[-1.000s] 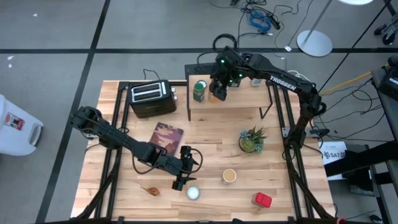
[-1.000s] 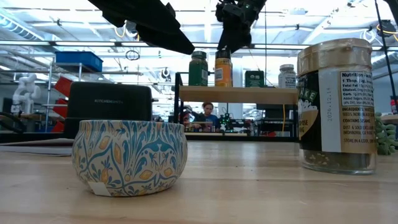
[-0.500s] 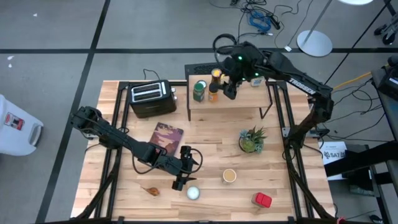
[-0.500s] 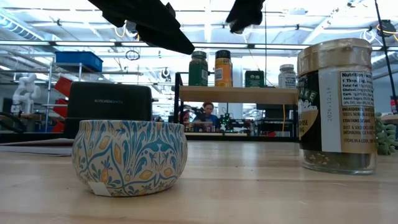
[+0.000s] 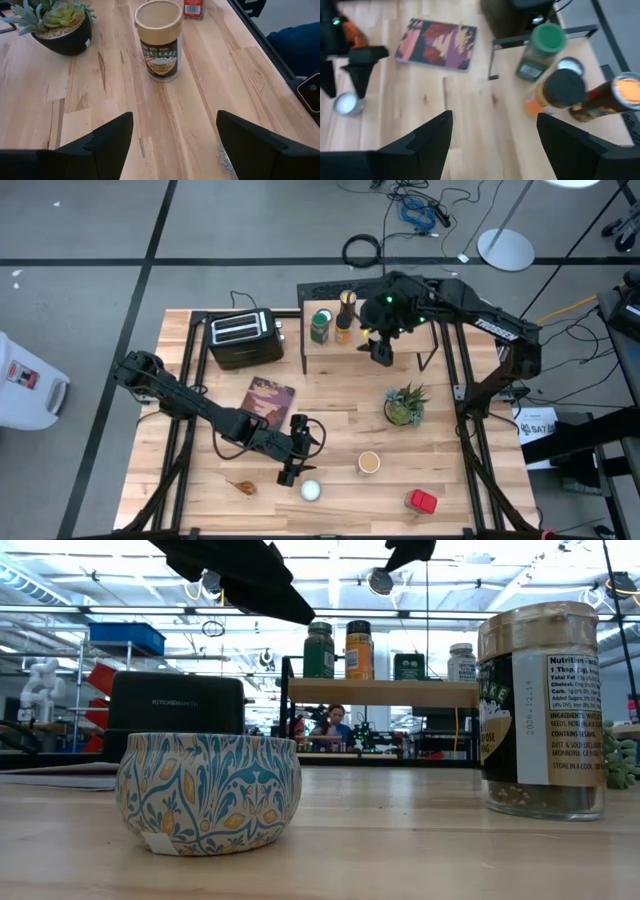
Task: Shelf spices
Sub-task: Put the gold seasoning bottle on the shelf
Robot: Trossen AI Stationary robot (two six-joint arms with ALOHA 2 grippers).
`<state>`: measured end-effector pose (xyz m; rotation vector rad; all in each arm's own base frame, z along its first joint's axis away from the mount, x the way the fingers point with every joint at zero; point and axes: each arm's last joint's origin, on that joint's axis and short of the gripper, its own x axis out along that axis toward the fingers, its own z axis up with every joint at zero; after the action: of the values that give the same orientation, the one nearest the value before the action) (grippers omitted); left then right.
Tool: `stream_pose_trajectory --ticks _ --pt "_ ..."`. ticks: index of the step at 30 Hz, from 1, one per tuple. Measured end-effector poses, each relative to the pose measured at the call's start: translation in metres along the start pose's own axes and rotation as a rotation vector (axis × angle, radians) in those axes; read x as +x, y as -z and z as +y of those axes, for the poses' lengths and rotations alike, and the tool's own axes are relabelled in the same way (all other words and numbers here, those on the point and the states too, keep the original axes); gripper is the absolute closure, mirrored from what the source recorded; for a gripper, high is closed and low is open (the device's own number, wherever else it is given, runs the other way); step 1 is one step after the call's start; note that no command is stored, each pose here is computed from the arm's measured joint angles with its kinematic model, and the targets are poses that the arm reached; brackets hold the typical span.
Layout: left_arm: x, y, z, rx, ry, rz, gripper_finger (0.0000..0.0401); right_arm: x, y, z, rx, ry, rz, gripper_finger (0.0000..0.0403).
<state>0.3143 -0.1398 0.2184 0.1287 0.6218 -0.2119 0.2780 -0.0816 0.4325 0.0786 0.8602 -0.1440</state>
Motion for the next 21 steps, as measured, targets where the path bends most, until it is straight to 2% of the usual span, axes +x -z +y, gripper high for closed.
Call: stream_pose_trajectory --ticks 11,21 --pt "0.0 0.0 0.0 -0.001 0.0 -0.003 0.0104 0.001 0.011 0.031 -0.064 -0.076 0.133 0.0126" --pt "0.0 0.0 0.001 -0.002 -0.002 -0.004 0.0104 0.0 0.016 0.051 -0.094 -0.118 0.18 0.0126"
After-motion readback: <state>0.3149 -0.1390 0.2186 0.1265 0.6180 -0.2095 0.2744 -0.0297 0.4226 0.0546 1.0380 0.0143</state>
